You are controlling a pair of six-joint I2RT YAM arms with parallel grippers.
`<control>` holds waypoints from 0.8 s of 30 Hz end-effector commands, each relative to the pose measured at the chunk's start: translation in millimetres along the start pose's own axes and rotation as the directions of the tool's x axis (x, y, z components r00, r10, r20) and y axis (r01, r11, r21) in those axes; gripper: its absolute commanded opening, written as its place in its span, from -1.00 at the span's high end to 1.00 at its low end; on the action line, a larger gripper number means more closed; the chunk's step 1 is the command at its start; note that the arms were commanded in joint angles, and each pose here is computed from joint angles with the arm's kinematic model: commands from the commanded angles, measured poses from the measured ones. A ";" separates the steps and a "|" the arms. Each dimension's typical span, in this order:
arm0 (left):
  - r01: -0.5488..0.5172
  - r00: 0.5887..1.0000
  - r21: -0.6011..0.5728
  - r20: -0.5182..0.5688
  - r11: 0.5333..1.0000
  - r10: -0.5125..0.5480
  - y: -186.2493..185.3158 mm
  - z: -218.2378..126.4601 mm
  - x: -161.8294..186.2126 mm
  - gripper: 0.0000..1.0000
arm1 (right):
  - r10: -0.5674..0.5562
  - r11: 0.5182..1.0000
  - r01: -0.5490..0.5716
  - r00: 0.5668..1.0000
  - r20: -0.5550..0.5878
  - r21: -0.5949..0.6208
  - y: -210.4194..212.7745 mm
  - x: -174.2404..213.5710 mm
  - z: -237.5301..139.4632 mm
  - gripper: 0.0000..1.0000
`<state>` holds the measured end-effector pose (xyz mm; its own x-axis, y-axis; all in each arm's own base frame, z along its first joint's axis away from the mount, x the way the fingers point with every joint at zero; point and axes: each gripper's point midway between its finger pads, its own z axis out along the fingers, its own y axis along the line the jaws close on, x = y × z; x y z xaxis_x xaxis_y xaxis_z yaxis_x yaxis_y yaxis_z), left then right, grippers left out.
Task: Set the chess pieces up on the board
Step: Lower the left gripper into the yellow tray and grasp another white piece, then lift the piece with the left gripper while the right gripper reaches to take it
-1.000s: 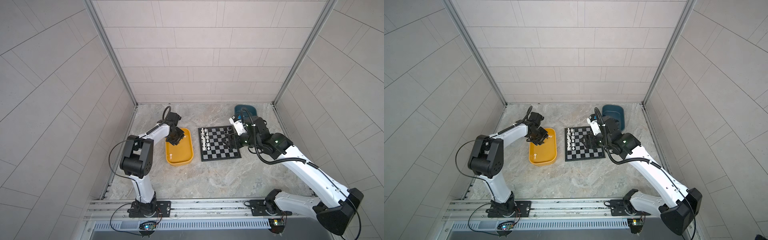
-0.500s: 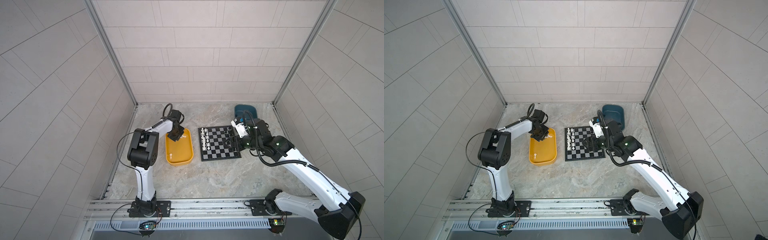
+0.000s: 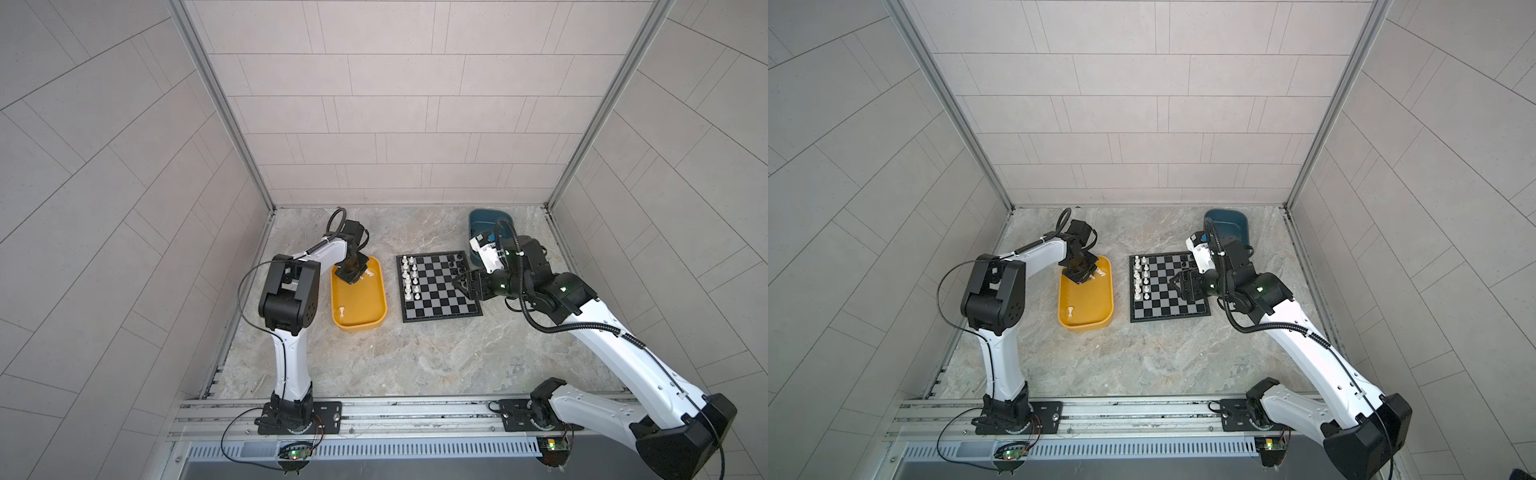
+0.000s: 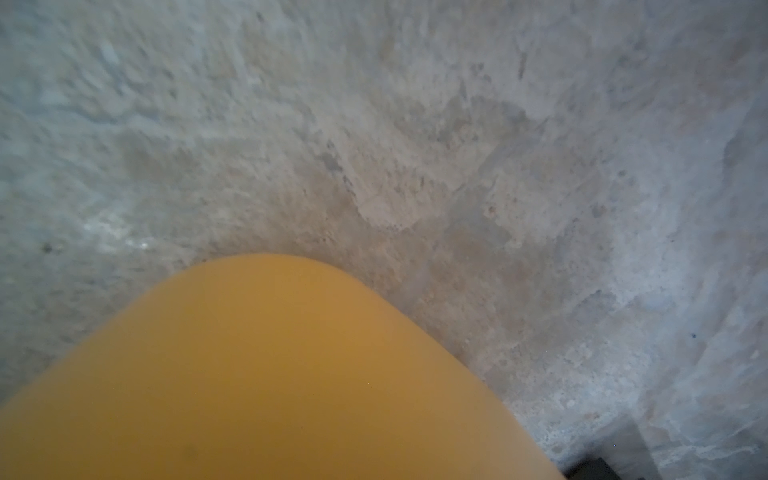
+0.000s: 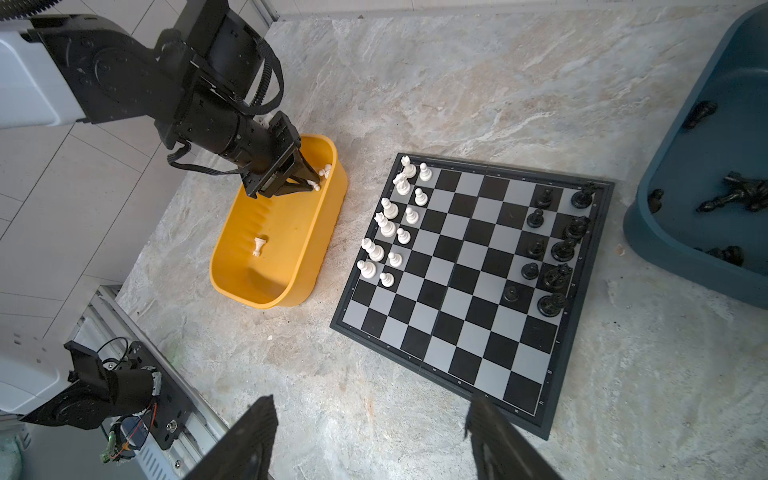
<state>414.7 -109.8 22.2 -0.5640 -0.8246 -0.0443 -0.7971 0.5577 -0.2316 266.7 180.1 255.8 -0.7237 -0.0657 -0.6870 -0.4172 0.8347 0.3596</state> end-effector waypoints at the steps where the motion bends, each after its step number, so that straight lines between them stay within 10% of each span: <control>1: -0.021 1.000 -0.029 0.009 0.999 0.021 7.2 -6.2 -3.1 0.66 | 0.008 1.000 -0.008 1.000 0.018 -0.012 2.1 -0.3 -4.8 -0.48; 10: -0.014 0.997 0.170 -0.073 0.985 0.026 -7.5 -56.9 16.3 0.75 | 0.050 0.986 -0.040 0.997 0.059 -0.160 25.0 -9.1 20.1 -0.49; 24: 0.139 0.963 0.449 -0.268 0.883 -0.016 -6.6 -149.9 65.3 0.74 | 0.053 0.934 0.016 0.982 0.182 -0.358 116.5 -42.0 157.2 -0.73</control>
<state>357.0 -145.0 149.9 -0.5896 -0.7909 0.1638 -0.6930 0.3911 -0.6056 312.9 339.4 186.2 -0.7188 -0.0494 -0.6934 -0.5551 0.6412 0.5298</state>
